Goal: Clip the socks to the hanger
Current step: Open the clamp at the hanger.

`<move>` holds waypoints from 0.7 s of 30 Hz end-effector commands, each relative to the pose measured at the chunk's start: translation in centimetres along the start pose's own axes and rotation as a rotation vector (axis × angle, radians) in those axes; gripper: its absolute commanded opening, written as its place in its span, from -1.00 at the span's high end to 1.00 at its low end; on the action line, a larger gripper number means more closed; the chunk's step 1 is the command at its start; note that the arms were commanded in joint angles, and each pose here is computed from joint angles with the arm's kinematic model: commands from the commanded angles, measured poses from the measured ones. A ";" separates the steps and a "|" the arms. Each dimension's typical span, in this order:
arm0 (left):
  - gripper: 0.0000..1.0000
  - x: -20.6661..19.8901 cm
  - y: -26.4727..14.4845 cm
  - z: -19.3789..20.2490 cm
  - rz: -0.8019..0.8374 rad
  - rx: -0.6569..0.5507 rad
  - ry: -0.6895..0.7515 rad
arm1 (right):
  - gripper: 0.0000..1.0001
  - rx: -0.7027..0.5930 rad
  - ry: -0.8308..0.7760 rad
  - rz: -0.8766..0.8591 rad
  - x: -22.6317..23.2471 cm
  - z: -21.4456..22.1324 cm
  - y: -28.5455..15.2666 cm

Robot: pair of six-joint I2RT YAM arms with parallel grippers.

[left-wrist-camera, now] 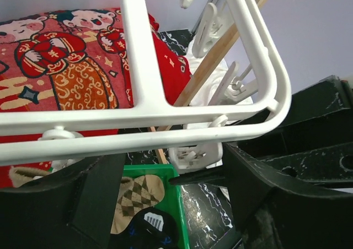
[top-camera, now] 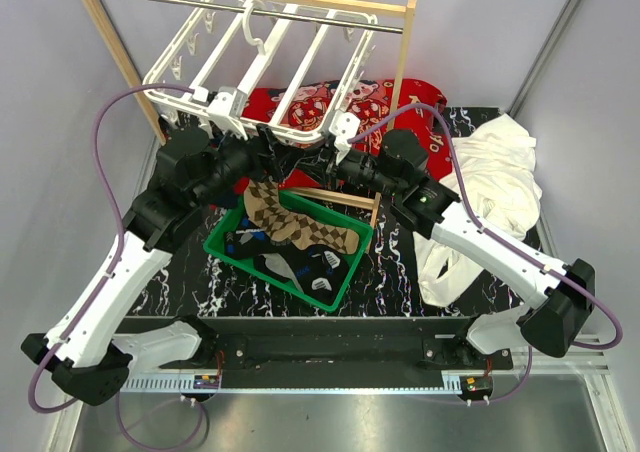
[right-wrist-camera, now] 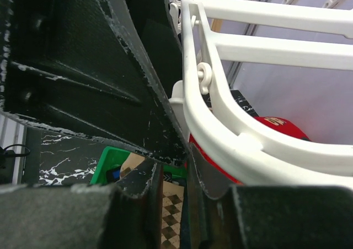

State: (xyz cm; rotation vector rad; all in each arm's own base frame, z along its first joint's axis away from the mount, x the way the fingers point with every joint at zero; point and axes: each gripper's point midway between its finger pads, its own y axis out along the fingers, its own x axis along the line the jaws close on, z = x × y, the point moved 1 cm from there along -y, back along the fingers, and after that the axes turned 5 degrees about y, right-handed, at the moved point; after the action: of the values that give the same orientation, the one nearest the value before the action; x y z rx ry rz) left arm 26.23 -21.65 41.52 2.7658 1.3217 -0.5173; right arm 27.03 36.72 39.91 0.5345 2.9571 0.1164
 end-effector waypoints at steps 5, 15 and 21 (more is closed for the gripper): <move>-0.29 -1.8 -0.9 -4.8 0.009 -0.158 0.040 | 1.00 -0.061 -0.020 -0.006 -0.1 -2.4 0.3; 0.03 -1.6 -0.6 -4.9 -0.037 -0.170 0.056 | 1.00 -0.062 -0.020 -0.004 -0.2 -2.4 0.3; 0.42 -1.3 -0.4 -5.1 -0.059 -0.184 0.075 | 0.89 -0.028 -0.005 0.025 -0.6 -0.9 0.4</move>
State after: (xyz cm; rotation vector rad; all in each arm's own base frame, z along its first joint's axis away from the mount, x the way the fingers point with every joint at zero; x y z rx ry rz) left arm 26.04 -22.11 43.21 2.7215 1.3917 -0.4108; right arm 27.20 36.76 39.99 0.5433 2.9524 0.1223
